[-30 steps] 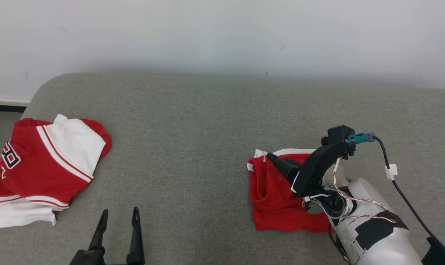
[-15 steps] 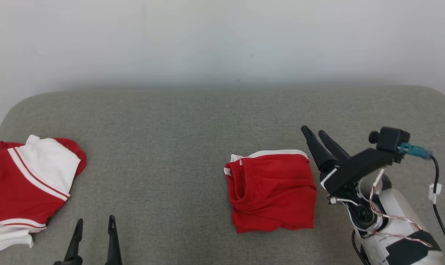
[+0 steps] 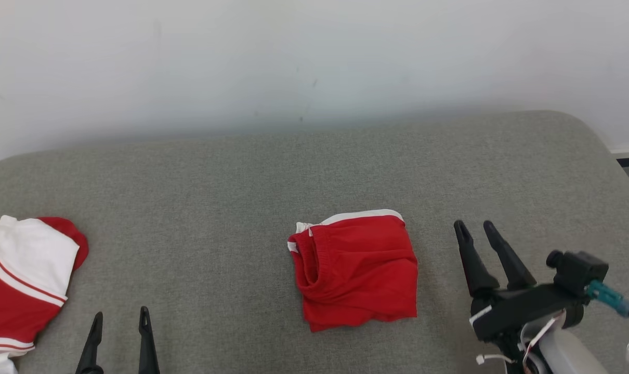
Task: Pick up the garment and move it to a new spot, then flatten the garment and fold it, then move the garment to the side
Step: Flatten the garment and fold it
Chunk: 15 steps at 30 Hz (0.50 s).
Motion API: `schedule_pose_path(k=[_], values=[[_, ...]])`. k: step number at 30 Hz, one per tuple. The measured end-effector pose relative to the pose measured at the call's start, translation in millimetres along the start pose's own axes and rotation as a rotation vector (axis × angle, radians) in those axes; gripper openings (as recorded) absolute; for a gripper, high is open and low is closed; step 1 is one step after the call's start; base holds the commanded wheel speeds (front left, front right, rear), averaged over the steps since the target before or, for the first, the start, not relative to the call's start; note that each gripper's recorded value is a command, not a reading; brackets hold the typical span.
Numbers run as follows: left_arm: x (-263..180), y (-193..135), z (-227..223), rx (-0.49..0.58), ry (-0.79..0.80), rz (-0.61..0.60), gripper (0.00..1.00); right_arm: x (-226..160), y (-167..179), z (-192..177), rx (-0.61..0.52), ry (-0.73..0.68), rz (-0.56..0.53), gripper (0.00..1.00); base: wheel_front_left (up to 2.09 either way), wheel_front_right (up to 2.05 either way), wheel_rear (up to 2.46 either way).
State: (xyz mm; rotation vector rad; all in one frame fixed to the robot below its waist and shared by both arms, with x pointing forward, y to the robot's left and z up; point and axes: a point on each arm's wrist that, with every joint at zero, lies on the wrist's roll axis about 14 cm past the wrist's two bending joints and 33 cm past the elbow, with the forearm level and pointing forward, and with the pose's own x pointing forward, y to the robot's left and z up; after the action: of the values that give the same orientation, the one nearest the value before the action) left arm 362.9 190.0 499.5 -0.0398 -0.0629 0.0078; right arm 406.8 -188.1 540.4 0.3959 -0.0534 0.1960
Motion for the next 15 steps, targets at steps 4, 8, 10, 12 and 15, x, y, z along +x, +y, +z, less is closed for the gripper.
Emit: schedule_pose_path(k=[4, 8, 10, 12, 15], values=[[2, -2, 0, 0.004, 0.0, -0.008, 1.0, -14, -2, -9, -0.091, -0.002, 0.005, 1.0, 0.0, 0.0, 0.0], [2, -3, 1, 0.008, -0.002, -0.011, 1.0, -24, -4, -19, -0.118, 0.002, -0.01, 1.0, 0.0, 0.0, 0.0], [2, -2, 1, 0.008, -0.003, -0.01, 1.0, -29, -2, -26, -0.134, 0.018, -0.01, 1.0, 0.0, 0.0, 0.0], [2, -2, 1, 0.009, -0.003, -0.008, 1.0, -31, 0, -24, -0.168, 0.005, -0.004, 1.0, 0.0, 0.0, 0.0], [1, 0, 1, 0.01, -0.004, -0.003, 1.0, -35, 4, -20, -0.175, -0.023, -0.013, 1.0, 0.0, 0.0, 0.0]])
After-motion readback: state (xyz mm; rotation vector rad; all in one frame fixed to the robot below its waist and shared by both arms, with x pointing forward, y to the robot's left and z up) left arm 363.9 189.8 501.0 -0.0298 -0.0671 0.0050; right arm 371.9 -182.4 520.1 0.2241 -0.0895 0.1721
